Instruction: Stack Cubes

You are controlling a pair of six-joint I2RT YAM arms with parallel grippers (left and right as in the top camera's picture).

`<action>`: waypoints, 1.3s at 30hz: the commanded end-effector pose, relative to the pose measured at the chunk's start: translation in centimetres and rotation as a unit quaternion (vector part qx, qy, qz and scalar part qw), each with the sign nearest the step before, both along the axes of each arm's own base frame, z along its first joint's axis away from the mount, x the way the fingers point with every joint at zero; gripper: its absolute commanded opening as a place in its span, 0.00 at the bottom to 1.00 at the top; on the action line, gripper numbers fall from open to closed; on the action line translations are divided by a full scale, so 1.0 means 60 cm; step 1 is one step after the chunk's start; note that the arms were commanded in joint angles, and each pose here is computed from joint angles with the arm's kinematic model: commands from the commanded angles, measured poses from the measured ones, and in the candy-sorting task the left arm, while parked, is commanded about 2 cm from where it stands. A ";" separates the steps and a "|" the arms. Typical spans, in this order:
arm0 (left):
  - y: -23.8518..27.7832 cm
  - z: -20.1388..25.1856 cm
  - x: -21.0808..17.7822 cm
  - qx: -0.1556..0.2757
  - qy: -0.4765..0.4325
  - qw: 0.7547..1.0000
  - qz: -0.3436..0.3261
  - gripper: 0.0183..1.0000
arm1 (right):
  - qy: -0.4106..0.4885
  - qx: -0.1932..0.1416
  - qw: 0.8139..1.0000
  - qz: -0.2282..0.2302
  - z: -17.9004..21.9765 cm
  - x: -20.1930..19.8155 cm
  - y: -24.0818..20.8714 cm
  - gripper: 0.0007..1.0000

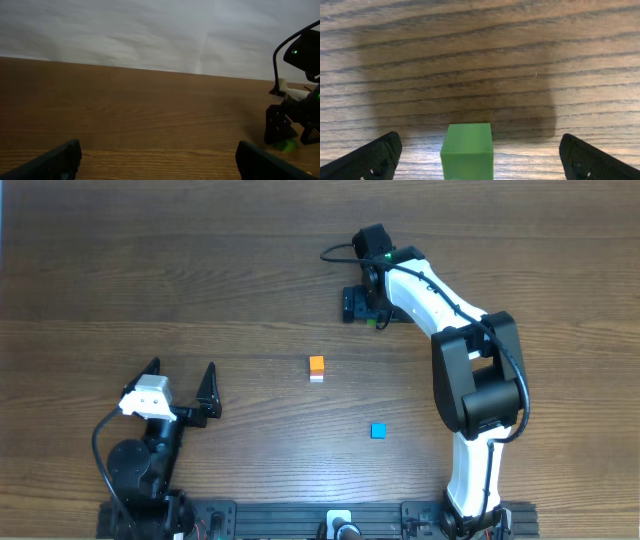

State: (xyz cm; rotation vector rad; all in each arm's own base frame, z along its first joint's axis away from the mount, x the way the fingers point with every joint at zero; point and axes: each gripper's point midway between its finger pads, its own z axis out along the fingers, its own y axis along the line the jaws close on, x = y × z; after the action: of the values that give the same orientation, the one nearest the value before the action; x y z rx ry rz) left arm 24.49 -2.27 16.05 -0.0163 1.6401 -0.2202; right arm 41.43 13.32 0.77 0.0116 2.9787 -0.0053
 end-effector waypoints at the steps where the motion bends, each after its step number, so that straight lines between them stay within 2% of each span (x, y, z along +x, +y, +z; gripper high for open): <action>1: -0.001 -0.002 0.000 0.008 -0.002 1.000 -0.003 1.00 | -0.011 -0.014 1.000 0.019 0.004 0.010 0.004 0.91; 4: -0.001 -0.002 0.000 0.008 -0.002 1.000 -0.003 1.00 | -0.012 -0.020 1.000 0.019 0.003 0.009 0.002 0.78; 11: -0.001 -0.002 0.000 0.008 -0.002 1.000 -0.003 1.00 | -0.010 -0.021 0.999 0.025 0.002 0.005 0.009 0.60; 39: -0.001 -0.002 0.000 0.008 -0.002 1.000 -0.003 1.00 | -0.002 -0.023 0.999 0.022 -0.003 -0.004 0.012 0.20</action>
State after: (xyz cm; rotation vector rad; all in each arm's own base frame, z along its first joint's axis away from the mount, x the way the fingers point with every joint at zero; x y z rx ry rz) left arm 24.50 -2.26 16.05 -0.0169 1.6401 -0.2202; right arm 41.01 13.90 0.77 -0.0612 2.9767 -0.0506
